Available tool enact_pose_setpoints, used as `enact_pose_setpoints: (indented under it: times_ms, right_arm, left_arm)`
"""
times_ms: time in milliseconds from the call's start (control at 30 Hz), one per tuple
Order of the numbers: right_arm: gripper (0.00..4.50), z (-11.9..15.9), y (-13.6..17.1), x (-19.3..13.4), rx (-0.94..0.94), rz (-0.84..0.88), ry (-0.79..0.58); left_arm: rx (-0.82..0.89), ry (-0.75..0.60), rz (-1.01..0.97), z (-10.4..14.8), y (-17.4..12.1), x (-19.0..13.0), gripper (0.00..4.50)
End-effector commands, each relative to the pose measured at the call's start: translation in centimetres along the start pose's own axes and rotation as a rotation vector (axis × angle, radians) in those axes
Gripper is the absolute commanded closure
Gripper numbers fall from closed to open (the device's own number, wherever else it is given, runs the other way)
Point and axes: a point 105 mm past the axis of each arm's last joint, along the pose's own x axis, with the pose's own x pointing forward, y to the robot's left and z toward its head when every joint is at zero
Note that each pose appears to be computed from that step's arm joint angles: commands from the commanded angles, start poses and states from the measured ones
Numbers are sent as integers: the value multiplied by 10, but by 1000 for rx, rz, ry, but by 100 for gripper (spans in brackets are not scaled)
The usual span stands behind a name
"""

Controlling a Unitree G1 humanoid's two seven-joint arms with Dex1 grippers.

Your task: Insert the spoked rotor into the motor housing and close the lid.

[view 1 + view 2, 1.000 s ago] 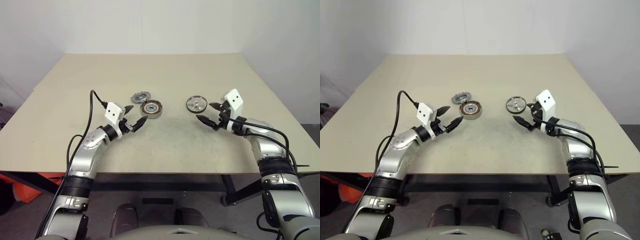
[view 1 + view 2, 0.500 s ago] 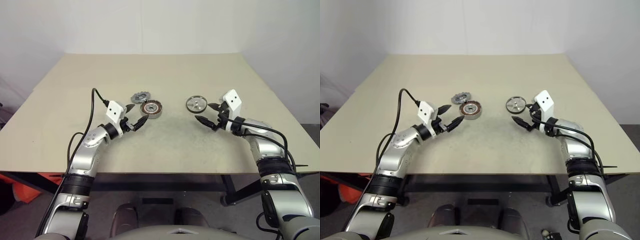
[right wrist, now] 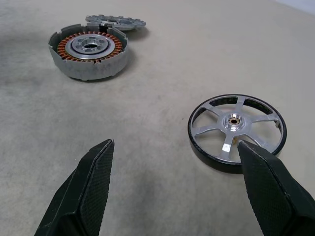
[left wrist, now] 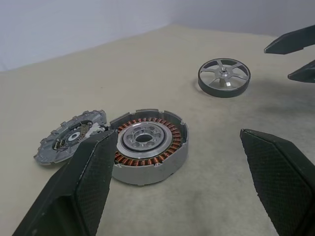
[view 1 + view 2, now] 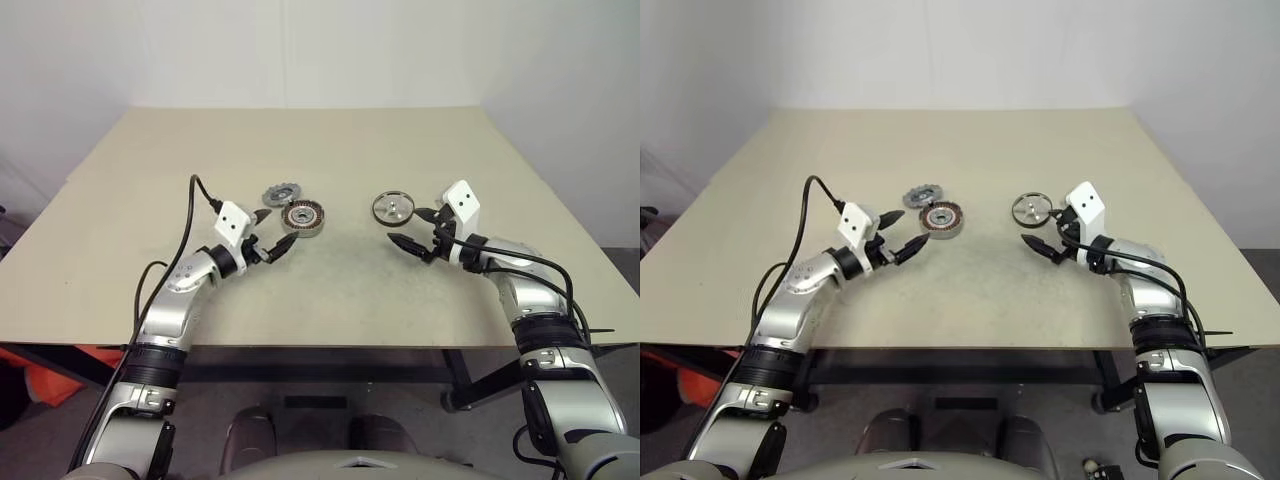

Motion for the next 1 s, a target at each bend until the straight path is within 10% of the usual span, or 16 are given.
enact_pose_setpoints:
  times_ms: [33,333,600,1000]
  right_arm:
    - [0,18,-3,4,-56,4,-40]
    - [0,23,2,7,-77,7,-58]
    - [0,34,10,-4,-107,-4,-95]
    - [0,47,28,-35,-115,-82,-141]
  left_arm:
    - [37,-44,1,15,3,4,32]
    - [166,15,-30,18,20,18,32]
    - [616,248,-250,11,43,42,32]
    - [768,385,-474,8,21,73,32]
